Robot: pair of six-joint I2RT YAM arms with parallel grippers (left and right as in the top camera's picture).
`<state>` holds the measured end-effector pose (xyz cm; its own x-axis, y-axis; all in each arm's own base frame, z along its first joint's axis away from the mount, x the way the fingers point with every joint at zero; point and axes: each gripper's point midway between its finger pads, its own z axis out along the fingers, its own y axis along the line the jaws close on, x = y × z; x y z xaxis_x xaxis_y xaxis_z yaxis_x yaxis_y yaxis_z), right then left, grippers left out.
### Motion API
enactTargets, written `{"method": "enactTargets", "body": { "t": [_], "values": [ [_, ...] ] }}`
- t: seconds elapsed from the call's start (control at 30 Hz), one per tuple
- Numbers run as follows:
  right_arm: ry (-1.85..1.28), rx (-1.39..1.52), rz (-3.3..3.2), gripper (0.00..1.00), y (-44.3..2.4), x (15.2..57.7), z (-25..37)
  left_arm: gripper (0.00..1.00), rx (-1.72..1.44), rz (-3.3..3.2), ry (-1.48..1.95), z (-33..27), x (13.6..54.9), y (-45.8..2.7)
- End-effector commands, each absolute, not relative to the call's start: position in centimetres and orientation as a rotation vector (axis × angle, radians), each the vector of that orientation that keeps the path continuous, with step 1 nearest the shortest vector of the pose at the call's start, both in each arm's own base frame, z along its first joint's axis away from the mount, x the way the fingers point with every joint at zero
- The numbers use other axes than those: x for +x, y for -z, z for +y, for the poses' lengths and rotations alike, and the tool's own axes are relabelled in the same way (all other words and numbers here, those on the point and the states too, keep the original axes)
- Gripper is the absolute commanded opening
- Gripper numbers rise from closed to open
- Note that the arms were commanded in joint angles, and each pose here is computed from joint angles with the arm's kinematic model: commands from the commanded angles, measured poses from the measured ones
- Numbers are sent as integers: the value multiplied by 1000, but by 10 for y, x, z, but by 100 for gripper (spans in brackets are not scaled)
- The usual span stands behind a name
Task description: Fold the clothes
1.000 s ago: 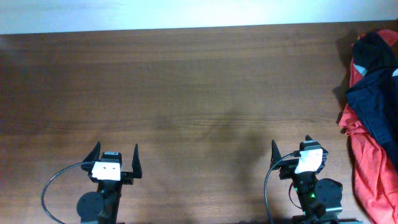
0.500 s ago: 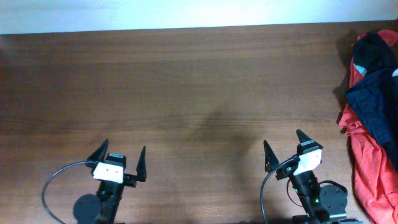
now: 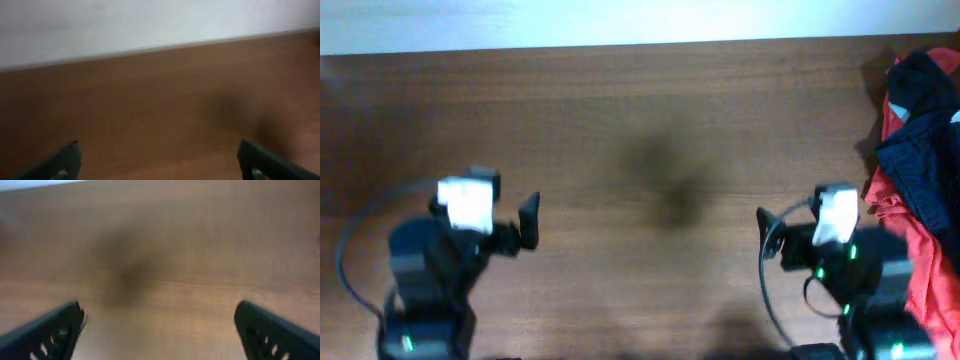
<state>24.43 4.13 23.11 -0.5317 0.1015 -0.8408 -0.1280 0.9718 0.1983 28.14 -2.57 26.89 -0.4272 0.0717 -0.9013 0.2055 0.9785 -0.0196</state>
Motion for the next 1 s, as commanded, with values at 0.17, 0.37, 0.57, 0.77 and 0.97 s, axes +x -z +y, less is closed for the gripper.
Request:
{"method": "enactTargets", "body": {
  "t": [0.17,0.37,0.57,0.77,0.97],
  "values": [
    [-462,-53,2326,99,-284,283,66,99,171,2225,191,-22,351,-301],
    [-254,267,2436,95,-288,312,14,99,165,2310,211,-22,372,-289],
    [-122,554,2455,96,-306,336,-62,99,158,2371,222,-22,375,-271],
    [-67,942,2458,90,-276,358,-158,99,156,2397,227,-21,378,-263],
    [31,1085,2345,89,-248,381,-237,99,156,2398,227,-21,377,-263]
  ]
}}
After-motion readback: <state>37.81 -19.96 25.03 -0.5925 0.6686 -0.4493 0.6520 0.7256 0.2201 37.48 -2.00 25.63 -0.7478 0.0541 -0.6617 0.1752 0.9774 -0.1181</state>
